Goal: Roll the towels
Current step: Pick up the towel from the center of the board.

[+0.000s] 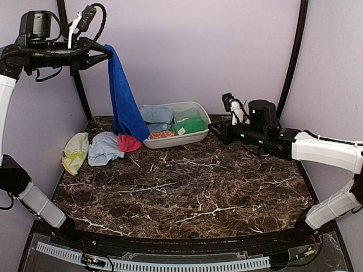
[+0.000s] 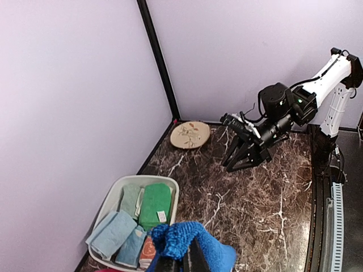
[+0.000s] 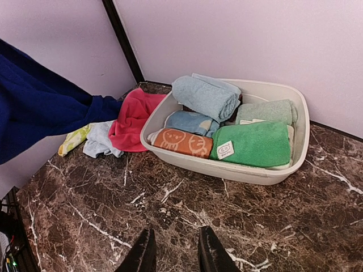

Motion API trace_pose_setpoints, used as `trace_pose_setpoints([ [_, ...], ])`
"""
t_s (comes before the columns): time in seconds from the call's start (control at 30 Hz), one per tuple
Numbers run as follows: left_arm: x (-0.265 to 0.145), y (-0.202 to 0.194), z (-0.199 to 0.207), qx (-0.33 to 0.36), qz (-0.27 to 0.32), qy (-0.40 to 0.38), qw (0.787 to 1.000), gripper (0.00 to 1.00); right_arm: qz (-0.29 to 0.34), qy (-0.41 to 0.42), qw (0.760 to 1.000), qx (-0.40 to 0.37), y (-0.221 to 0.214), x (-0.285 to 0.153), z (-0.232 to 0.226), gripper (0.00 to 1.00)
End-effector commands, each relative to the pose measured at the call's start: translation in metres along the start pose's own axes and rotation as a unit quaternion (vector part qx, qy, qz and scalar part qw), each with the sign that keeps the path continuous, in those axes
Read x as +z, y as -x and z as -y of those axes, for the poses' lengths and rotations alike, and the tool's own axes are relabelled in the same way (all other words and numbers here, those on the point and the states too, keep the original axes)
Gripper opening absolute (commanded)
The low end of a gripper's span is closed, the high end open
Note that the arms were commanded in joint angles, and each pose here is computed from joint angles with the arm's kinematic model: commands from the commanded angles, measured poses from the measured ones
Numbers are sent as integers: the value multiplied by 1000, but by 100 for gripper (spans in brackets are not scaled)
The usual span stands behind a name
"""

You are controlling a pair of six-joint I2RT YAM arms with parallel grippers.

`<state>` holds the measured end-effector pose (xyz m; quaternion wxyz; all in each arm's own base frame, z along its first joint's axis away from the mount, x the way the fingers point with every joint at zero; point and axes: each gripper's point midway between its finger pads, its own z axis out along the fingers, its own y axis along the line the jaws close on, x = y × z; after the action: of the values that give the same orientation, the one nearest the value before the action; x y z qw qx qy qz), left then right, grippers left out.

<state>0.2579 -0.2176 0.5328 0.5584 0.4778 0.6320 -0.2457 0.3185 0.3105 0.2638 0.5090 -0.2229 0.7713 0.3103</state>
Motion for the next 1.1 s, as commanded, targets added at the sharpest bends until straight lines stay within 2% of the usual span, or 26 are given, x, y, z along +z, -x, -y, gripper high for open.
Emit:
trace_pose_setpoints([
  [0.0, -25, 50, 21, 74, 104, -17, 992, 0, 30, -23, 999, 3, 26, -9, 2, 25],
  [0.17, -40, 90, 23, 116, 167, -6, 979, 0, 33, -36, 999, 4, 31, -10, 6, 25],
  [0.27, -58, 119, 11, 146, 210, 53, 965, 0, 33, -39, 999, 4, 33, -10, 7, 25],
  [0.4, -94, 158, -1, 190, 276, 144, 931, 0, 32, -36, 999, 5, 34, -9, 6, 25],
  [0.5, -113, 174, 7, 216, 311, 157, 912, 0, 31, -34, 999, 4, 33, -7, 6, 25],
  [0.6, -105, 164, 20, 214, 304, 112, 921, 0, 32, -31, 999, 4, 34, -6, 5, 25],
  [0.83, -43, 105, 20, 122, 214, 18, 969, 0, 29, -28, 999, 4, 32, -4, 4, 25],
  [1.07, 12, 92, 35, 120, 184, -24, 975, 0, 30, -37, 999, 1, 25, -12, 8, 25],
])
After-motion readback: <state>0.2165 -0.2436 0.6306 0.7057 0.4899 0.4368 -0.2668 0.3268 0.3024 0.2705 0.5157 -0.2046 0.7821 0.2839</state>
